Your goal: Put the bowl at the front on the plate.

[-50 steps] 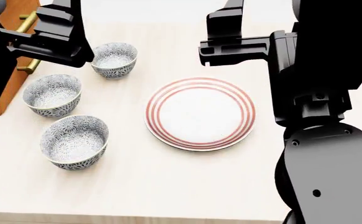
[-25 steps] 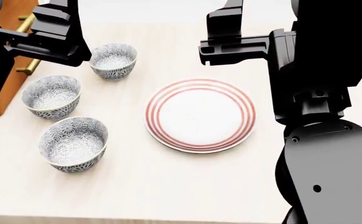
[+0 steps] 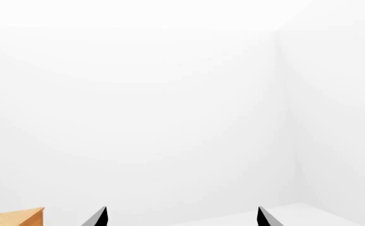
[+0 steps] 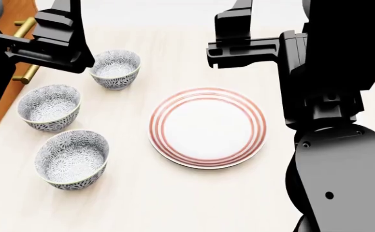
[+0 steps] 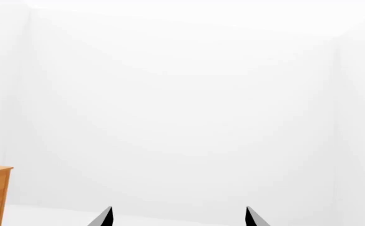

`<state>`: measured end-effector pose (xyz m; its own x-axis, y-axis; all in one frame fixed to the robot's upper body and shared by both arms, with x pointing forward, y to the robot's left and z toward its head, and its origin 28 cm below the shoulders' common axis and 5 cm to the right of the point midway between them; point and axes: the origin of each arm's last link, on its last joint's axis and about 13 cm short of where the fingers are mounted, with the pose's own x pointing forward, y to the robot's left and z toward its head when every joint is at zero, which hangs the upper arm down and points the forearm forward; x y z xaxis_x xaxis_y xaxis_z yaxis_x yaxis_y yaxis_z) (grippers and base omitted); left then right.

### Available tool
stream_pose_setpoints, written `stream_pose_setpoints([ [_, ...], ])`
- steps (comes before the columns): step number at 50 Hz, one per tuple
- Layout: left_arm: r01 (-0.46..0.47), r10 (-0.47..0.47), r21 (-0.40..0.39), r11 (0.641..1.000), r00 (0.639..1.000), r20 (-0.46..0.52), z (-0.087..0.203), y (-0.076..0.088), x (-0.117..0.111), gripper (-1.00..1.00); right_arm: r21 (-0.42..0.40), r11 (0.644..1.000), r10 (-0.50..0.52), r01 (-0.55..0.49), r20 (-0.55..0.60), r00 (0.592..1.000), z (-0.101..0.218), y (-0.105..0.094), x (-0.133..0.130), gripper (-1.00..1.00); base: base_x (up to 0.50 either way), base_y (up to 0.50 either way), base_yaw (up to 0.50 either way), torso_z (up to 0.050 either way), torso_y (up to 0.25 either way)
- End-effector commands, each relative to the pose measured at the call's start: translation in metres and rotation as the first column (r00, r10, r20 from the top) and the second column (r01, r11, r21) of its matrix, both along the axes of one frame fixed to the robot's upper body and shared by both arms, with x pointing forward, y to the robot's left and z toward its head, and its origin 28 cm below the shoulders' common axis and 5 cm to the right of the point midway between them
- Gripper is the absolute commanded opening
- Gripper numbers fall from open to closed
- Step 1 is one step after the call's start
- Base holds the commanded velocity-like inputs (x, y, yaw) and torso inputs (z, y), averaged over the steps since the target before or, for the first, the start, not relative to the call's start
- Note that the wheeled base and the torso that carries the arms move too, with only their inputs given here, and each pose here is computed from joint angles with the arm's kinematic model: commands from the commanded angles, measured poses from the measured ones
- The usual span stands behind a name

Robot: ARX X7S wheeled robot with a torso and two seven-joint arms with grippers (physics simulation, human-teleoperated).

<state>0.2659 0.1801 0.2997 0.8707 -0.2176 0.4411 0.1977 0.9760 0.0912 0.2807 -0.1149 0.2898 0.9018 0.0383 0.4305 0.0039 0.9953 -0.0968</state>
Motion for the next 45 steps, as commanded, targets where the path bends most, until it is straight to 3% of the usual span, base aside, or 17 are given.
stream_pose_setpoints([
  [1,-0.001,0.001,0.003,1.0,1.0,-0.001,-0.0014,0.0001,0.0004,1.0,0.0,1.0,0.002,-0.002,0.0,1.0,0.0015,0.0001,-0.0004,1.0,0.09,0.0,0.0,0.0,0.0],
  [45,-0.015,0.015,-0.014,1.0,1.0,0.0,0.001,0.0013,0.0002,1.0,-0.007,1.0,0.005,-0.005,0.013,1.0,0.0071,-0.0003,-0.0002,1.0,0.09,0.0,0.0,0.0,0.0],
])
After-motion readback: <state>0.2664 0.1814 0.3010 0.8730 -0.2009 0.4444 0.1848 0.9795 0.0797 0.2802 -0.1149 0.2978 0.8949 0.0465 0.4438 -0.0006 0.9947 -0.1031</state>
